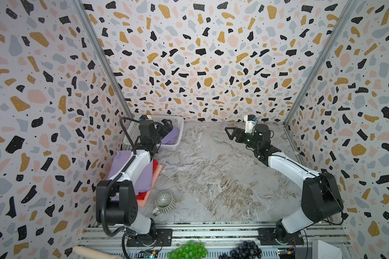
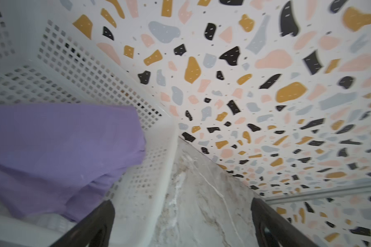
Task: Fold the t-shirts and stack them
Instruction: 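Reach the left gripper into the white basket and grasp the lavender t-shirt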
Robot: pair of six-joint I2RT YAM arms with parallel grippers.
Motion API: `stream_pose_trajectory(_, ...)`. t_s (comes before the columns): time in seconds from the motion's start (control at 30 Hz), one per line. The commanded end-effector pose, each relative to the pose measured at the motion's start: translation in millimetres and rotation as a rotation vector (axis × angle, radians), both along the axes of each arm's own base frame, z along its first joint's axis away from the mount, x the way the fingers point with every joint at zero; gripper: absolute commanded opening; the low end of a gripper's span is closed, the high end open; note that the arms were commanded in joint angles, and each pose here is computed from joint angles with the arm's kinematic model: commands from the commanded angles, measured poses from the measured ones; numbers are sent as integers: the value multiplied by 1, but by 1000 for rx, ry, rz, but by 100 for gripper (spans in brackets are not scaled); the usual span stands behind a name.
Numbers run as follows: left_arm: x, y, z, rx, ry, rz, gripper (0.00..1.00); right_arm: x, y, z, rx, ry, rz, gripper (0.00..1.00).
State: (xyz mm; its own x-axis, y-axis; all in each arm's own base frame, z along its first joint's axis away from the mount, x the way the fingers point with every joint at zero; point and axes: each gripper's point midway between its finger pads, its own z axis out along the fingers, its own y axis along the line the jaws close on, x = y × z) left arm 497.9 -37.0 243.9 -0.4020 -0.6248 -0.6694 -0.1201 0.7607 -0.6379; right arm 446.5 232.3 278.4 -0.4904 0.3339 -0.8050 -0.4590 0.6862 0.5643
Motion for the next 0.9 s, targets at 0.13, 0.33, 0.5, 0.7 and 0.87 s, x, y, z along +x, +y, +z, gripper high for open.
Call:
stream_pose_trajectory(0.13, 48, 49, -54, 485, 320, -37, 100, 14, 2, 40, -4, -112, -19, 99)
stream_pose_trajectory(0.33, 88, 77, -102, 658, 485, -49, 98, 21, 6, 44, -147, -148, -31, 99)
stream_pose_trajectory(0.5, 107, 83, -142, 600, 521, -59, 97, 25, 2, 41, -188, -141, -61, 99)
stream_pose_trajectory(0.7, 107, 85, -185, 571, 586, -52, 93, 25, 4, 33, -220, -116, -78, 99)
stream_pose_trajectory(0.87, 106, 76, -210, 511, 607, -81, 64, 20, 3, 29, -238, -103, -99, 99)
